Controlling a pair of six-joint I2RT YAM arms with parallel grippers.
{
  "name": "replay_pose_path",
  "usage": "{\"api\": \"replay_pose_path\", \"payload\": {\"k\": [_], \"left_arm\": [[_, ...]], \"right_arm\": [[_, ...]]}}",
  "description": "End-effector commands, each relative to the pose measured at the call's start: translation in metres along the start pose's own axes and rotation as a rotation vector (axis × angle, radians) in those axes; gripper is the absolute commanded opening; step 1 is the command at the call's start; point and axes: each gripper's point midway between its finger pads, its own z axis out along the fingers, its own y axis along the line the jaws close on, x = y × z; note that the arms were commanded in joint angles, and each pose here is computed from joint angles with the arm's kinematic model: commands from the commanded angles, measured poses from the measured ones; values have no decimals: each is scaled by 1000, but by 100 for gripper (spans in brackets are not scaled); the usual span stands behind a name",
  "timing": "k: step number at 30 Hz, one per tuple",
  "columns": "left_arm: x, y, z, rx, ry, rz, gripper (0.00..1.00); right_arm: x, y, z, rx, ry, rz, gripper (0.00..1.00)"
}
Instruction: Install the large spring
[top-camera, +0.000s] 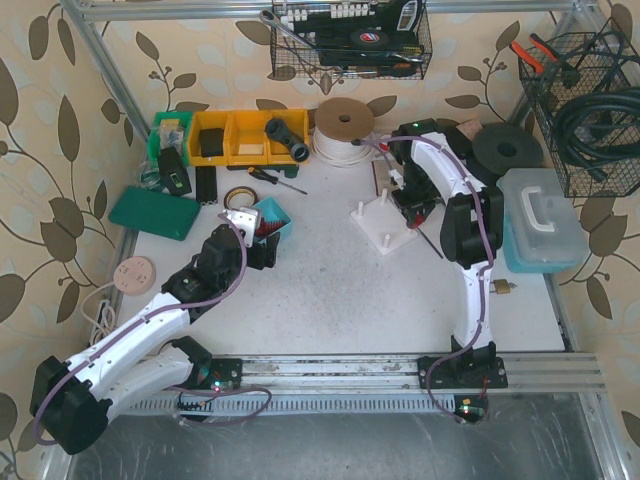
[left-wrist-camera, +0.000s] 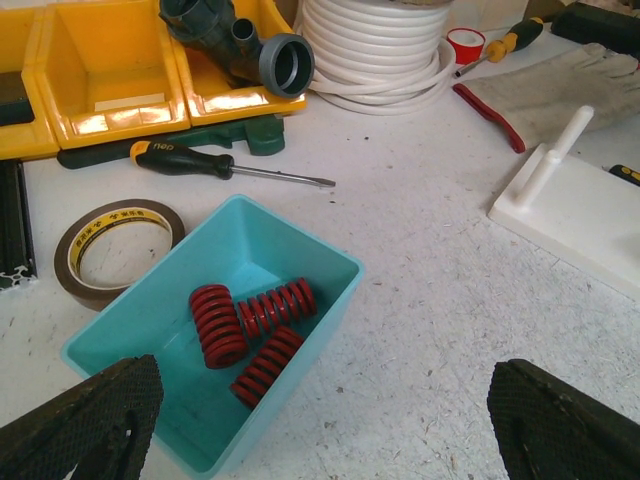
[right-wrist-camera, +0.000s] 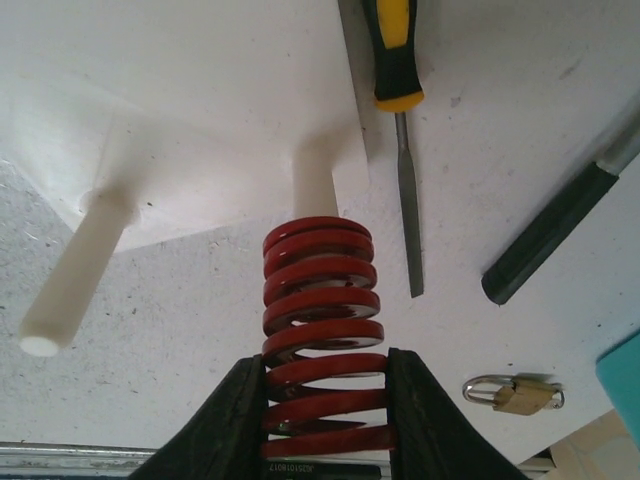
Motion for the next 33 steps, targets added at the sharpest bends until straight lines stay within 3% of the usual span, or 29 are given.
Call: {"api": "replay_pose_path", "payload": {"k": [1,3,12,22,27,29,33], "left_arm": [[-14,-6,-6,23,-55,1,91],[-14,-5,-5,22,-53,3,91],[-13,-4,-5,11,-50,7,92],[-11,1,-3,-20,-44,11,92],[0,34,-2,-216,-3,-21,93],[3,44,2,-285,12,-19,93],[-1,48,17,-347,114,32,76]], "right_arm": [[-11,2,6,-13,-6,-17,0],[-15,2,8,-10,-6,-20,2],[-22,0,11,1,-11,-27,34],[-22,-8,-42,17,-184,25,44],[3,8,-88,-41,-412,65,45],[11,20,-102,-122,-543,91,59],[29,37,-115,-198,-770,112,79]]}}
